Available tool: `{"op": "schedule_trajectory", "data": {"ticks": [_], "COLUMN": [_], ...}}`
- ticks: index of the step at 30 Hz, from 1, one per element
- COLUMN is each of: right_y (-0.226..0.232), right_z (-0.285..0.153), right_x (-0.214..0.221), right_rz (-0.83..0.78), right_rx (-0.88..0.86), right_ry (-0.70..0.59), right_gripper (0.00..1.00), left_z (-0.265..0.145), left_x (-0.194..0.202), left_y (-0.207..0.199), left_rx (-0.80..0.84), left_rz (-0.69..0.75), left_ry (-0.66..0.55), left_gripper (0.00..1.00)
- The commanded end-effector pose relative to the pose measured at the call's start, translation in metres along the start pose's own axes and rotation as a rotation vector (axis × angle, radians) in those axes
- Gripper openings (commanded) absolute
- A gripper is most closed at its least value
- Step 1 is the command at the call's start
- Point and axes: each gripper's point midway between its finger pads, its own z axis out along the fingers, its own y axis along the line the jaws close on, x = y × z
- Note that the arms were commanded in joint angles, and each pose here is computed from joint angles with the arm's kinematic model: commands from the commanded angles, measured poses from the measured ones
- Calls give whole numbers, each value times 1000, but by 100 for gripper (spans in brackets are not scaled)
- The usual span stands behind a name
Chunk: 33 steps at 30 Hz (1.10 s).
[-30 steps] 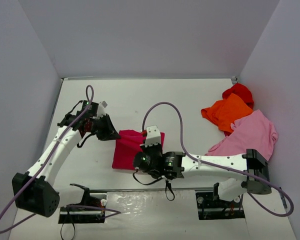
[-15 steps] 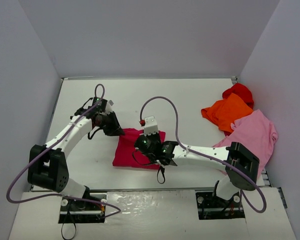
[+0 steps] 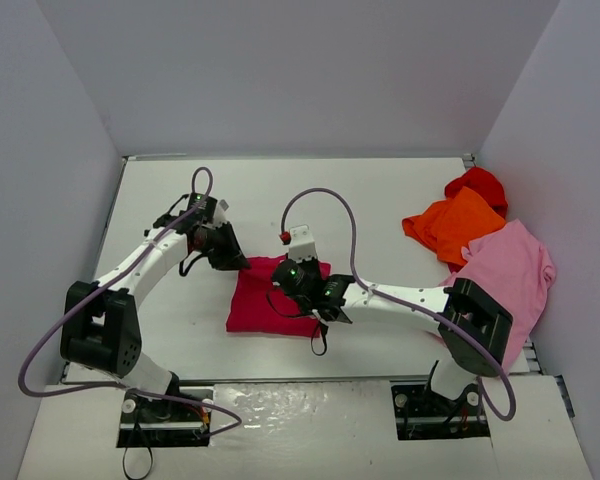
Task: Fold and stack the t-shirts
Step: Fold the long partially folded tshirt into a neat square
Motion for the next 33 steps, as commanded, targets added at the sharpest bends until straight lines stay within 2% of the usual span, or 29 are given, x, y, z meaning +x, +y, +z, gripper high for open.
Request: {"op": "schedule_trajectory", "data": {"ticks": [1,3,5,8,9,12,14,15,18,23,24,25,27,28,29,33], "right_y": [-13,-19,-25,-36,-39,-49,-53,-53,-41,-25,-23,-18,-18,-13,-7,21], "right_z": [9,12,17,26,30,39,41,40,31,-8,-23,-37,-52,-61,-67,-72], "right_x": [-19,-21,-22,-24,-28,-38,-51,-55,-64,-67,-68,-65,-60,-50,-37,17], "right_rz": [45,54,57,53,60,55,59,52,80,109,111,108,130,144,148,163], "right_rx": [42,64,90,135,146,183,199,197,122,17,1,-20,-36,-65,-93,-187], "right_ry": [-63,-72,-80,-86,-91,-103,-121,-126,-121,-117,-121,-117,-105,-72,-40,84], "right_gripper": [0,9,32,50,61,78,81,81,80,63,57,47,23,7,0,0], "left_z": [-8,-5,-1,3,4,5,3,2,-10,-45,-54,-63,-78,-86,-91,-92], "left_x": [-28,-29,-29,-27,-26,-25,-25,-26,-25,-12,-9,-5,1,6,11,22], "left_y": [-19,-19,-18,-14,-12,-9,-9,-8,-9,-25,-27,-29,-33,-33,-32,-28], "left_rx": [53,53,55,39,34,20,20,14,7,78,94,112,137,146,154,169], "left_rz": [54,55,54,55,56,63,70,72,82,102,106,111,121,119,119,96], "left_ry": [-84,-85,-81,-76,-76,-85,-96,-102,-125,-168,-189,-214,-249,-261,-270,-263], "left_gripper": [0,11,35,59,66,74,83,84,84,84,84,84,83,83,80,65]}}
